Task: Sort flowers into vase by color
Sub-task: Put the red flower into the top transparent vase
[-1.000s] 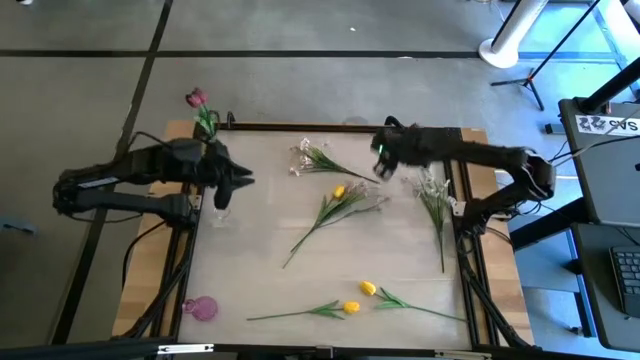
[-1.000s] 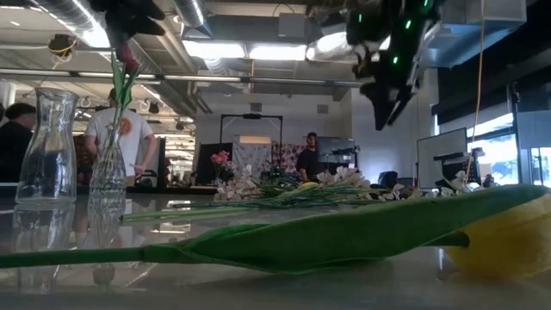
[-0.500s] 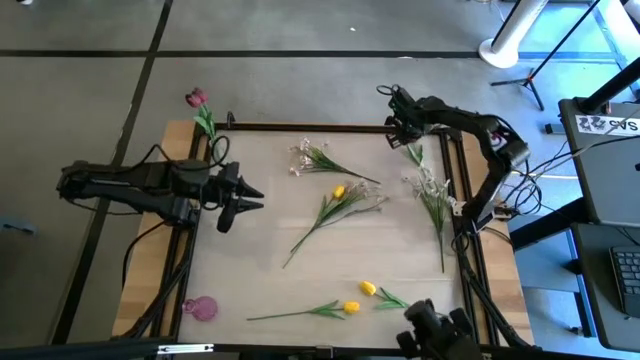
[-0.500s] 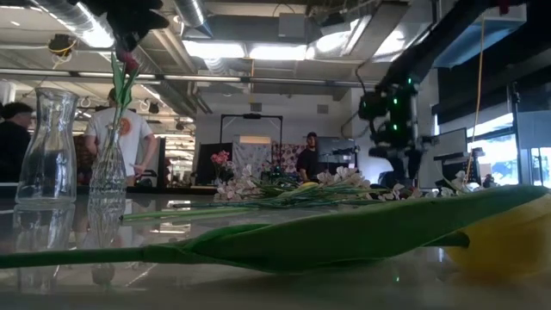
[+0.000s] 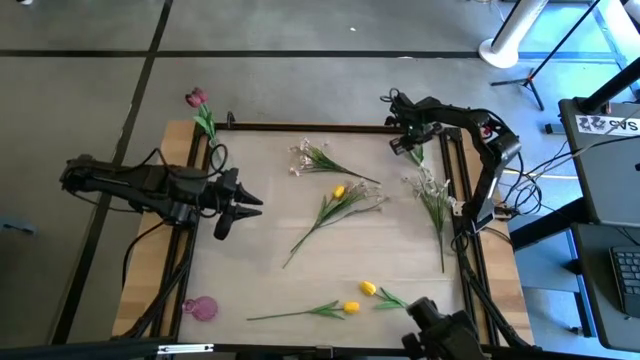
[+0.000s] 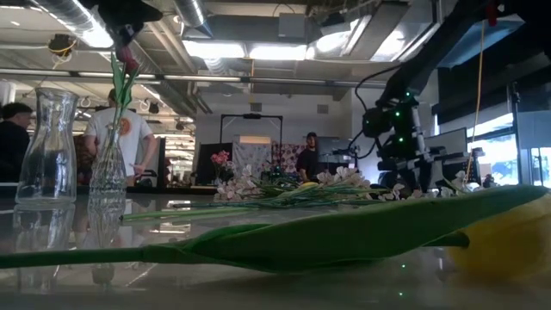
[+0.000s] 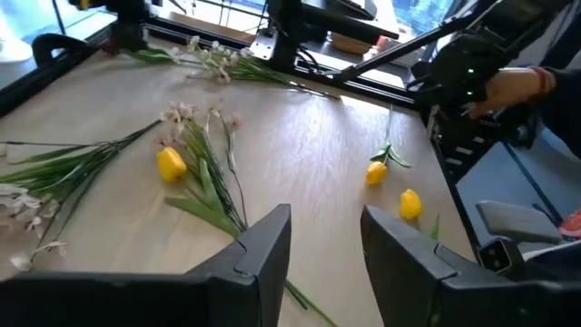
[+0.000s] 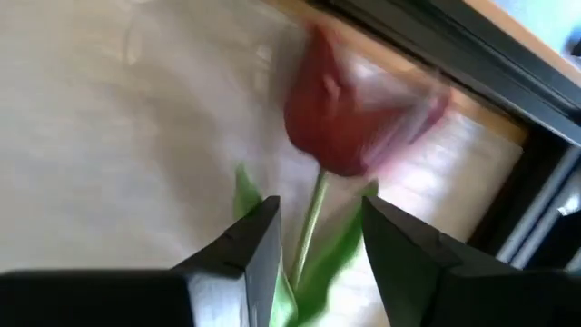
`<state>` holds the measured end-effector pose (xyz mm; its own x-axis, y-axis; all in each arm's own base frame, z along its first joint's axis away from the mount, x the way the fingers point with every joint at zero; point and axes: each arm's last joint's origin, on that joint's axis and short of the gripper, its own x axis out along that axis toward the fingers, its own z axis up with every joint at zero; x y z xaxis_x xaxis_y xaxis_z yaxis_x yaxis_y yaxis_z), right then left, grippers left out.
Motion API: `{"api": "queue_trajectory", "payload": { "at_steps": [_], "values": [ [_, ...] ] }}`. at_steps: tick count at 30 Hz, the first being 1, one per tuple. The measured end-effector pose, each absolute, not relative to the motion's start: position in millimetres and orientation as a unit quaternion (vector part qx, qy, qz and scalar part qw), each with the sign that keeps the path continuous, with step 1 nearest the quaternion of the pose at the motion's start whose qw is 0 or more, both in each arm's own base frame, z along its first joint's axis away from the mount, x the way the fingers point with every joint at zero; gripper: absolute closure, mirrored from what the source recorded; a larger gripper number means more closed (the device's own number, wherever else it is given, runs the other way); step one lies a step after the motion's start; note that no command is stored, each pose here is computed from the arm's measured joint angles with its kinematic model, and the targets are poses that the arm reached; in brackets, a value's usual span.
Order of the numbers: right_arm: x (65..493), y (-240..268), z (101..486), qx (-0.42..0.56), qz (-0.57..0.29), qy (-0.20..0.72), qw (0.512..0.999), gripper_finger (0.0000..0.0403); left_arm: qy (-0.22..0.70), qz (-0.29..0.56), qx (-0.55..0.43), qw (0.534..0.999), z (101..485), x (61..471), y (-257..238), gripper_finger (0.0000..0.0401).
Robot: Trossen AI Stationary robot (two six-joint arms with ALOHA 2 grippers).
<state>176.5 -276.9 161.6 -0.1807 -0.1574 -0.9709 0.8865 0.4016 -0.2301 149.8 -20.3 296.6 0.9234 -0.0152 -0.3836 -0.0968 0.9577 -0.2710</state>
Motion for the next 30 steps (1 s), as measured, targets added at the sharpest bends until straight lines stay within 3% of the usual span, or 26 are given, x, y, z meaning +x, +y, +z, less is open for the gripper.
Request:
{"api": "queue_trajectory", "payload": {
  "at_steps": [8, 14, 17, 23, 30],
  "values": [
    [172.7, -271.3, 172.8, 0.295, -0.457, 0.620, 0.565, 0.0249, 0.182, 0.016, -0.145, 0.972, 298.8, 150.2, -23.2, 0.0270],
    [175.9, -272.2, 160.0, 0.307, -0.438, 0.594, 0.601, 0.0249, 0.170, 0.007, -0.146, 0.975, 301.5, 150.8, -25.6, 0.0270],
    [171.5, -271.1, 153.2, 0.303, -0.446, 0.596, 0.595, 0.0253, 0.169, 0.004, -0.146, 0.975, 301.6, 150.7, -26.4, 0.0270],
    [167.6, -273.3, 151.4, 0.306, -0.455, 0.592, 0.591, 0.0299, 0.165, 0.013, -0.132, 0.977, 302.1, 150.9, -25.9, 0.0270],
    [169.6, -273.3, 150.9, 0.323, -0.448, 0.580, 0.599, 0.0381, 0.156, 0.020, -0.123, 0.980, 303.4, 151.3, -25.4, 0.0270]
  ]
}}
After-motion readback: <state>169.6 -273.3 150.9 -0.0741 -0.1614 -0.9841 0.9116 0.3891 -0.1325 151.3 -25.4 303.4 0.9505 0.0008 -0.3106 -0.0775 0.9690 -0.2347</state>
